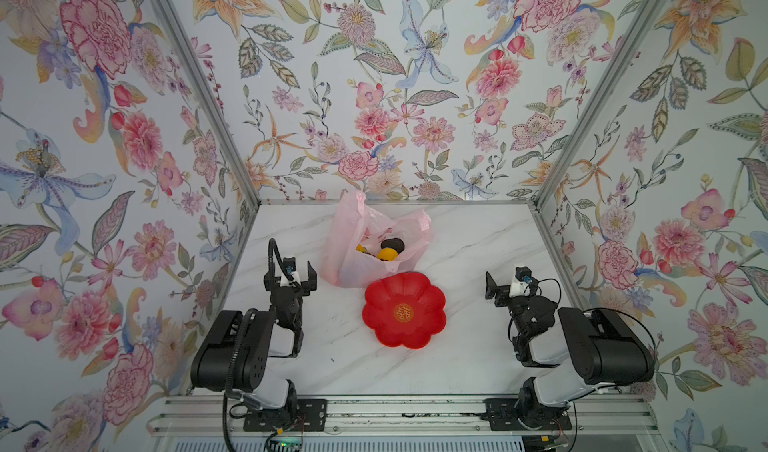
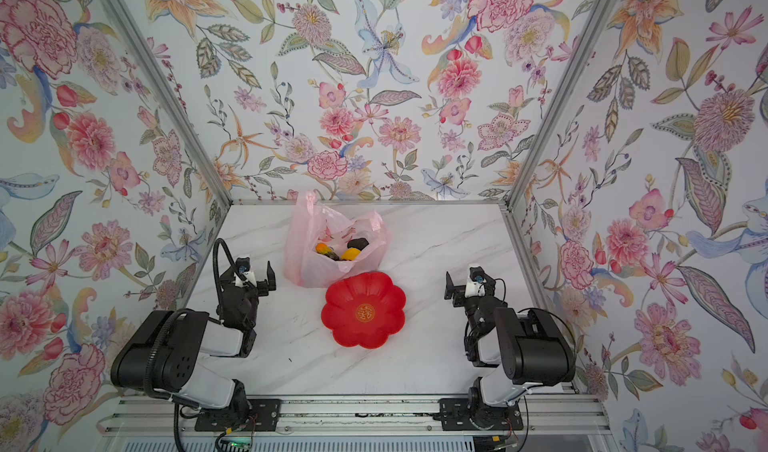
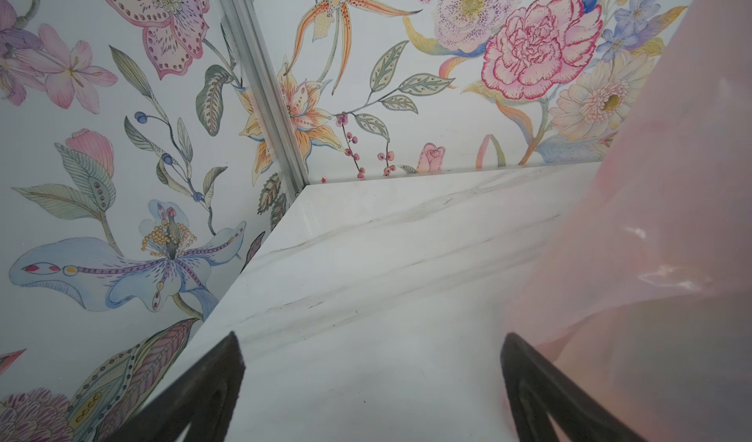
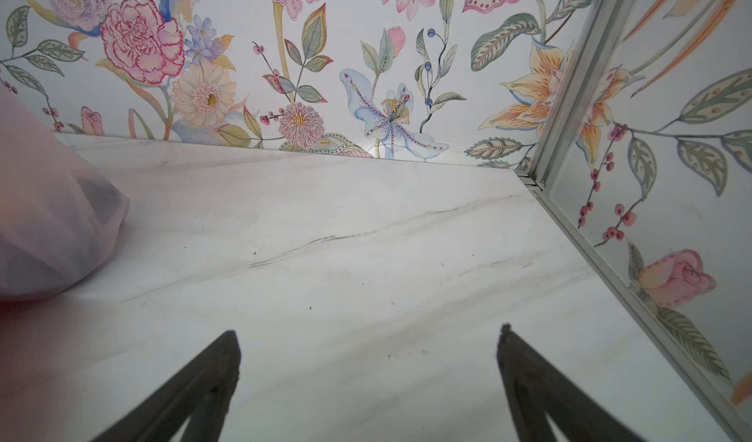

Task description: Place the fruits into the plastic bag

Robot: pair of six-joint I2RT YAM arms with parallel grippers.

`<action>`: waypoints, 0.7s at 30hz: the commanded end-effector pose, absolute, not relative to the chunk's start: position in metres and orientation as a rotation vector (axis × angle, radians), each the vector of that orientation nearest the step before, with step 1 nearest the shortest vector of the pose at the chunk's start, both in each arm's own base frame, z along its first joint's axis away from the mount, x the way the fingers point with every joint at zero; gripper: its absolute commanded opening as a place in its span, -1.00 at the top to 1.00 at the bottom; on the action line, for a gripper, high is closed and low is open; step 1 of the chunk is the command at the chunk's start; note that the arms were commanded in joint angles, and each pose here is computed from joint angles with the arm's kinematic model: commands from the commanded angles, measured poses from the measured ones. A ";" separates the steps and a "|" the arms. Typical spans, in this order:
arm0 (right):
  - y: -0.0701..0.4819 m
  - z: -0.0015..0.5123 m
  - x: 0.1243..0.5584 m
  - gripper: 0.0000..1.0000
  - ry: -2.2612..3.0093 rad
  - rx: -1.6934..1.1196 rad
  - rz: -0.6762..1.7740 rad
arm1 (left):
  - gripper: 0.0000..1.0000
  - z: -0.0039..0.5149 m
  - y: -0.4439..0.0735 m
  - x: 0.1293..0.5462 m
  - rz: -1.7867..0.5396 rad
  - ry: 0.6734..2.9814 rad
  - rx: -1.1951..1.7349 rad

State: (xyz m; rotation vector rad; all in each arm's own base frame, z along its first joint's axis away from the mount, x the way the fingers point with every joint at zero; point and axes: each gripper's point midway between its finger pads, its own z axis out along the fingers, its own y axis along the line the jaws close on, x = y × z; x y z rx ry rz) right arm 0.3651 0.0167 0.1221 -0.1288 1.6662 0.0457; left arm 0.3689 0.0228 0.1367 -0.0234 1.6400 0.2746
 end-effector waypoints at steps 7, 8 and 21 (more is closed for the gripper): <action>0.009 0.107 0.386 -0.98 1.799 -0.077 0.043 | -0.99 0.145 0.029 0.371 0.298 1.608 -0.053; 0.009 0.107 0.386 -0.98 1.799 -0.078 0.041 | -0.98 0.145 0.028 0.371 0.298 1.607 -0.054; 0.009 0.107 0.386 -0.98 1.802 -0.075 0.015 | -0.99 0.146 0.028 0.369 0.296 1.600 -0.051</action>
